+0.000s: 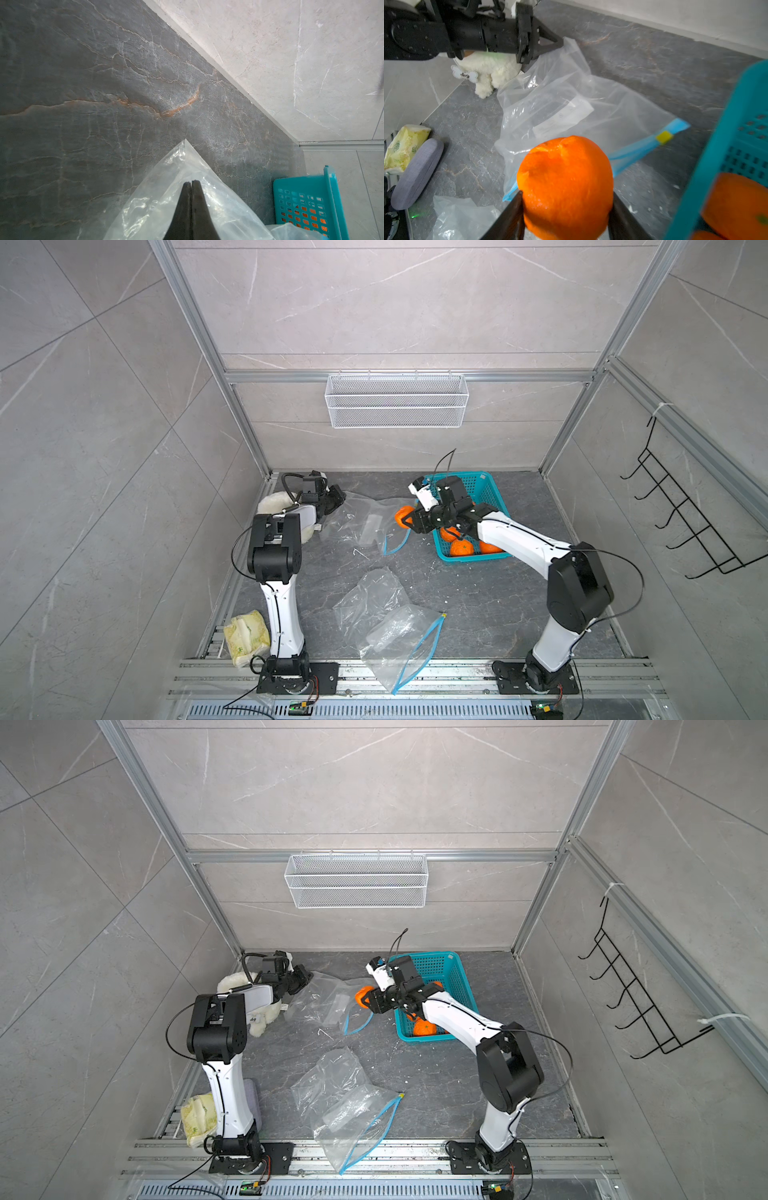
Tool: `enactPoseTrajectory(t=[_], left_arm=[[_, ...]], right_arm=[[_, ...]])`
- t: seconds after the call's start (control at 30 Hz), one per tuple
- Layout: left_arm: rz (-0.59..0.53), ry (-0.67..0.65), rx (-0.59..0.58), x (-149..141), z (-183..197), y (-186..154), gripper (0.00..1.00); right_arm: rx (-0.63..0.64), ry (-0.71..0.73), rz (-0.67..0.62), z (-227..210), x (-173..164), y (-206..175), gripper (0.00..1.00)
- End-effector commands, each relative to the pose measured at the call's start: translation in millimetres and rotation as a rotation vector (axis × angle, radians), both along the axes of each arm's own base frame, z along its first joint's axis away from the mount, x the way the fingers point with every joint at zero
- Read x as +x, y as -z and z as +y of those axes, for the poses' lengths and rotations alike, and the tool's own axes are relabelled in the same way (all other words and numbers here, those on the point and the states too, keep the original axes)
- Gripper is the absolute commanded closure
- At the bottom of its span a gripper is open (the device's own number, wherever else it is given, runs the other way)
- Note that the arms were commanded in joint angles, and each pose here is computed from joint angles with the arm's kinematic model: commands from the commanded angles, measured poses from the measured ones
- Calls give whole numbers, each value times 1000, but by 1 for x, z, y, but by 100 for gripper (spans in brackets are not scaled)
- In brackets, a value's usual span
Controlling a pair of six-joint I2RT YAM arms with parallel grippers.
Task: Open the zip-top bag and take out the orange
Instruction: Place the orange in the basket, then adjust the zipper food storage bag at the center of the board.
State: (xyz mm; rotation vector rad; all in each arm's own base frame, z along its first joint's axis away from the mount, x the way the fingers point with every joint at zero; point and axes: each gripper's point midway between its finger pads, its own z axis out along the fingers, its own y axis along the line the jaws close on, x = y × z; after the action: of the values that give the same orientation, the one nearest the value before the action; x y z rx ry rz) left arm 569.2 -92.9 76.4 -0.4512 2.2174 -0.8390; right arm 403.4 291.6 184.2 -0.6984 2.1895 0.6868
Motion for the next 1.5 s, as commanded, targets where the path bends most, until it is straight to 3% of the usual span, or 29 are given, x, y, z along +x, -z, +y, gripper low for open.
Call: enactPoseTrajectory(t=[0.0, 0.03, 0.13, 0.27, 0.43, 0.63, 0.83, 1.03, 1.23, 1.37, 1.47], left_arm=[[-63, 14, 14, 5, 0, -28, 100], [-66, 16, 8, 5, -1, -29, 100], [-94, 27, -23, 4, -6, -40, 74], [-151, 31, -35, 7, -9, -71, 28], [-211, 25, 15, -2, -14, -113, 0], [-245, 12, 136, -34, -23, -134, 0], [-266, 120, 330, -119, -68, -146, 0], [-211, 317, 254, -211, -109, -121, 8], [-162, 410, 192, -273, -134, -87, 10], [-148, 448, 185, -297, -141, -72, 10], [-118, 379, 272, -293, -125, -55, 7]], right_arm=[[64, 75, -36, -30, 8, -24, 50], [68, 95, -32, -37, 11, -25, 50], [68, 158, -6, -54, 28, -21, 50], [27, 297, -8, -79, 58, -11, 51], [-59, 442, -4, -108, 101, 6, 51], [-97, 500, 49, -121, 132, 37, 51], [-141, 492, 117, -119, 149, 71, 51], [-196, 500, 206, -122, 152, 108, 50], [-223, 515, 281, -126, 147, 137, 44], [-210, 521, 276, -125, 150, 138, 35], [-198, 515, 279, -123, 153, 134, 28]])
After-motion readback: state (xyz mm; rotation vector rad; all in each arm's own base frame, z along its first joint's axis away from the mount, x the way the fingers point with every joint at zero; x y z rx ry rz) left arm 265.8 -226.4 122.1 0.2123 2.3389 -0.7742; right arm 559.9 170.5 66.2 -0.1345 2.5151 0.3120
